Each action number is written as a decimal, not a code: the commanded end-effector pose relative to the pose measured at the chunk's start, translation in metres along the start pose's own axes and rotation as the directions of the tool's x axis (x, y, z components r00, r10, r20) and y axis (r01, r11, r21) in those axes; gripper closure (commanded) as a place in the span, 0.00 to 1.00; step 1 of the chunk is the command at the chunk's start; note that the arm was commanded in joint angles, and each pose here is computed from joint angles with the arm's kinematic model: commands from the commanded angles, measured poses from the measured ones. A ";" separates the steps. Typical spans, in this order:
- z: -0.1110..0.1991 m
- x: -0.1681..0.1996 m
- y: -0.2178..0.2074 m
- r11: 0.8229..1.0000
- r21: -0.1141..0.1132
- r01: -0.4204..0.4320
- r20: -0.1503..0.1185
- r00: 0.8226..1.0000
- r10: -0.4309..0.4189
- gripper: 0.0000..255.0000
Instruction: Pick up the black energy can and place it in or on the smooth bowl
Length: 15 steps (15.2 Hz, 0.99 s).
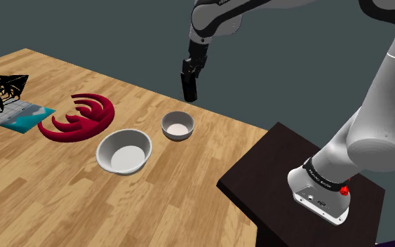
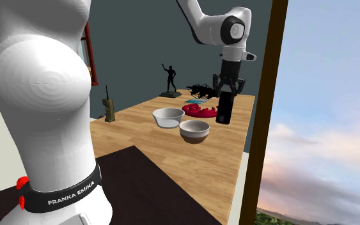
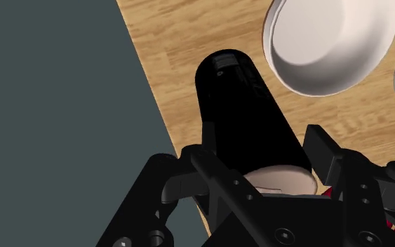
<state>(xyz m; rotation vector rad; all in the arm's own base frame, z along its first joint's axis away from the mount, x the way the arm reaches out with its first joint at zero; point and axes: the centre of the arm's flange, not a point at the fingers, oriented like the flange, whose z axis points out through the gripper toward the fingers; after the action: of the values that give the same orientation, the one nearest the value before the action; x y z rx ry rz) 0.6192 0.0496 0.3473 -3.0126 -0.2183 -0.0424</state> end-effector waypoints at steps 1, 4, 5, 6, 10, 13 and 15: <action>-0.011 0.000 -0.001 1.000 0.000 0.000 0.000 1.000 0.000 1.00; -0.027 0.001 -0.003 1.000 0.000 0.000 0.000 1.000 0.000 1.00; -0.031 0.001 -0.003 1.000 0.000 0.000 0.000 1.000 0.000 1.00; -0.031 0.001 -0.016 1.000 0.000 0.000 0.000 1.000 0.000 1.00; -0.031 0.000 -0.069 1.000 0.000 0.000 0.000 1.000 0.000 1.00; -0.032 -0.001 -0.109 1.000 0.000 0.000 0.000 1.000 0.000 1.00; -0.032 -0.001 -0.135 1.000 0.000 0.000 0.000 1.000 0.000 1.00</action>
<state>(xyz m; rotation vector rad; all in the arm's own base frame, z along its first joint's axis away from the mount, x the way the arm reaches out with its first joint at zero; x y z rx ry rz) 0.5995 0.1659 0.3936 -3.0127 -0.2211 -0.0415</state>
